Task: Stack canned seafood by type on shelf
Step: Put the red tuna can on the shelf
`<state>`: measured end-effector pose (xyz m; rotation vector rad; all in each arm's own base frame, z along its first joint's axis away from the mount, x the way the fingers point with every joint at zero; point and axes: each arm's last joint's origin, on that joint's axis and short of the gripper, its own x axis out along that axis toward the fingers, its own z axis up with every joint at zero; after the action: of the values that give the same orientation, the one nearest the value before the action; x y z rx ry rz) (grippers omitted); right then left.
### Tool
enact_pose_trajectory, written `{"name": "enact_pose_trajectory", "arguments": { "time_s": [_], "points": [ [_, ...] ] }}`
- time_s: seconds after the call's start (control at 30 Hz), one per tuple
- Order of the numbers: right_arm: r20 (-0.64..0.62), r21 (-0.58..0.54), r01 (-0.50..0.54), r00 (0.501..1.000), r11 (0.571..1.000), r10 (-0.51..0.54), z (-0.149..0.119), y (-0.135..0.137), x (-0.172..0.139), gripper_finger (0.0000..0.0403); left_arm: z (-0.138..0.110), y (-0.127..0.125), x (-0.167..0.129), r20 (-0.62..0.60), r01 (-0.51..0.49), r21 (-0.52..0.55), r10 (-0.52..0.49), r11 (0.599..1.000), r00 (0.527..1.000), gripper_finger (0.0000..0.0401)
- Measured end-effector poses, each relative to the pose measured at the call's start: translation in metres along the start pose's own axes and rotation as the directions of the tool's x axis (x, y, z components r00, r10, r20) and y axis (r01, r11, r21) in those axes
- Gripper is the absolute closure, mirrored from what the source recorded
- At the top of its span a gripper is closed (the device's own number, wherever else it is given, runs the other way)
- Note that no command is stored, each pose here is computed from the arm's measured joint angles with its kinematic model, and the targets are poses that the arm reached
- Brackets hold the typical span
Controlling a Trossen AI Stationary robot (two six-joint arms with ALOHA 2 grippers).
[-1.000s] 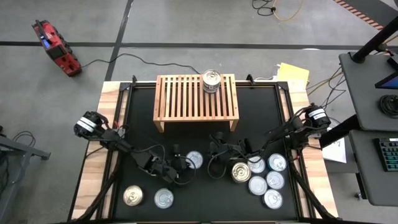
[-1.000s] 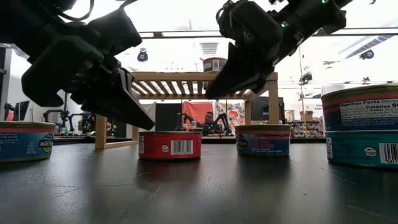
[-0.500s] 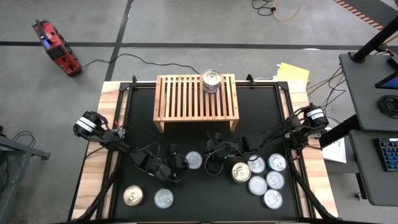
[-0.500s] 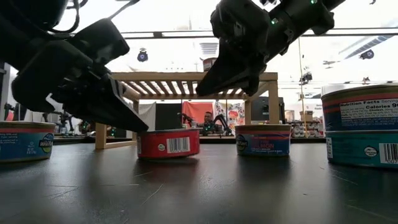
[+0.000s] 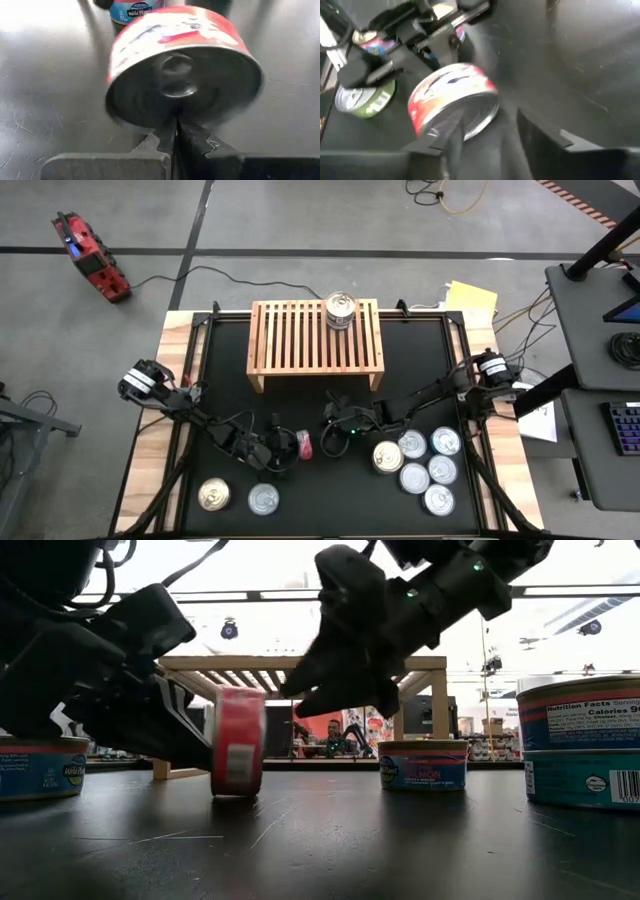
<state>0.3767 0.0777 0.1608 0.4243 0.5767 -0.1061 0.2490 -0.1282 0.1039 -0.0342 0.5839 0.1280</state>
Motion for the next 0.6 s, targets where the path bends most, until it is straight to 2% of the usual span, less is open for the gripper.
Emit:
{"name": "enact_pose_trajectory", "arguments": {
  "time_s": [0.1,0.23,0.3,0.43,0.6],
  "points": [
    [-0.005,0.005,-0.014,1.0,1.0,0.014,0.002,0.004,0.004,0.0172,0.0,0.0,0.0,0.004,-0.001,-0.002,0.001,1.0,1.0,0.0401],
    [-0.053,0.043,-0.105,0.993,0.993,0.108,0.004,0.01,0.009,0.0125,0.003,-0.001,0.0,0.014,0.0,-0.008,0.0,1.0,1.0,0.0401],
    [-0.068,0.044,-0.117,0.99,0.992,0.12,0.002,0.012,0.012,0.0107,0.005,-0.002,0.001,0.021,0.002,-0.013,-0.001,1.0,1.0,0.0401],
    [-0.047,0.052,-0.094,0.994,0.994,0.096,0.002,0.016,0.012,0.0088,0.008,-0.003,0.001,0.041,-0.01,-0.022,0.011,1.0,0.999,0.0401],
    [-0.037,0.019,-0.062,0.997,0.998,0.063,0.0,0.014,0.015,0.0091,0.011,-0.003,0.001,0.077,-0.022,-0.042,0.025,0.999,0.997,0.0401]
  ]
}}
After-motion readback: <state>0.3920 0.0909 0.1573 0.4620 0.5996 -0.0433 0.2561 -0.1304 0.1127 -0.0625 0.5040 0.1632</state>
